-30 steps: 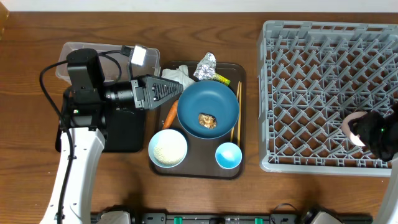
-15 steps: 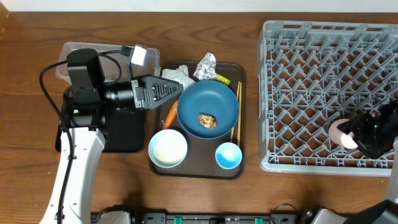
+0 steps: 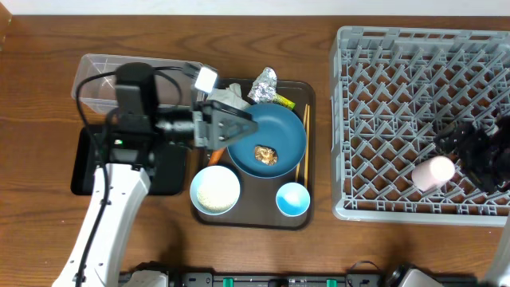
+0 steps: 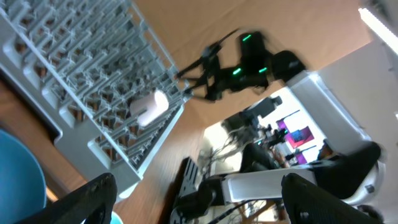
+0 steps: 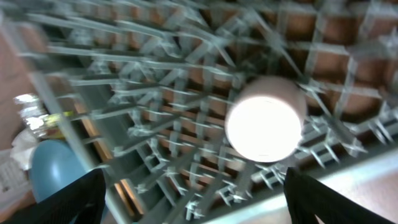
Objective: Sort waste into correct bins and load items into the dishwasher rack
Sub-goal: 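Reach left gripper to the light-blue cup and grasp it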
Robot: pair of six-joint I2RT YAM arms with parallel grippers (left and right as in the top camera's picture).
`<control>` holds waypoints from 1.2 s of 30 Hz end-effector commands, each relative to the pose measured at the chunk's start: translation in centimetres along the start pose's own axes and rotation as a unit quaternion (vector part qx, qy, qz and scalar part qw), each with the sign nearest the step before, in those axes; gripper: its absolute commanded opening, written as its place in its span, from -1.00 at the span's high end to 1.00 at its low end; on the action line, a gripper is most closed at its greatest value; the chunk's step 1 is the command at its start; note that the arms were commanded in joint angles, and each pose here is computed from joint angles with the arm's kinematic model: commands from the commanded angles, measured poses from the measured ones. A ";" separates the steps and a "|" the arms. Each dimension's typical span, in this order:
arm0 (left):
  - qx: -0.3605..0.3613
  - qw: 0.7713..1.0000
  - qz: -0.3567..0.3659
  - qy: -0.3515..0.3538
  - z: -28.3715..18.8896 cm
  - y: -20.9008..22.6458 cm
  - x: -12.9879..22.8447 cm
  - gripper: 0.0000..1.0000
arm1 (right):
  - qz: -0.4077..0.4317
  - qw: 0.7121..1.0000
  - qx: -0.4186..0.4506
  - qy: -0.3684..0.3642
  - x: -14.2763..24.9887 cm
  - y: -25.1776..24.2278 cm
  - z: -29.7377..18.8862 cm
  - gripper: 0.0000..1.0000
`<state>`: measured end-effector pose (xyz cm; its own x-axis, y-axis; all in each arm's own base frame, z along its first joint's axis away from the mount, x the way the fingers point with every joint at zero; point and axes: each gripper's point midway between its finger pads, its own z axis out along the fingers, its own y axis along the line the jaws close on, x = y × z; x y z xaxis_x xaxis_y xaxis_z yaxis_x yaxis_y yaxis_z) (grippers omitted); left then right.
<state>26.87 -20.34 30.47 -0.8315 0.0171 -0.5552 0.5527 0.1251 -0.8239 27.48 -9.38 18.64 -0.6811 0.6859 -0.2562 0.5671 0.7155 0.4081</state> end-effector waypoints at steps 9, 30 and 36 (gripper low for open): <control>-0.413 0.904 0.033 0.103 2.6 10.5 7.8 -0.61 | -0.102 0.991 -0.078 -0.043 0.6 7.0 -2.0 -0.74; -0.469 0.833 0.042 0.289 7.9 15.8 17.7 0.53 | -0.095 0.991 -0.084 -0.049 0.3 7.5 -1.9 -0.75; -0.452 0.844 0.049 0.284 8.2 14.8 17.3 0.87 | -0.095 0.991 -0.084 -0.048 0.4 7.5 -1.9 -0.75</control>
<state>20.91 -25.87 6.56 -0.8336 0.5038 -0.2265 0.5461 0.8132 -0.2010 30.40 -4.31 22.86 -0.7190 0.5541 -0.4197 0.3478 0.8095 0.4730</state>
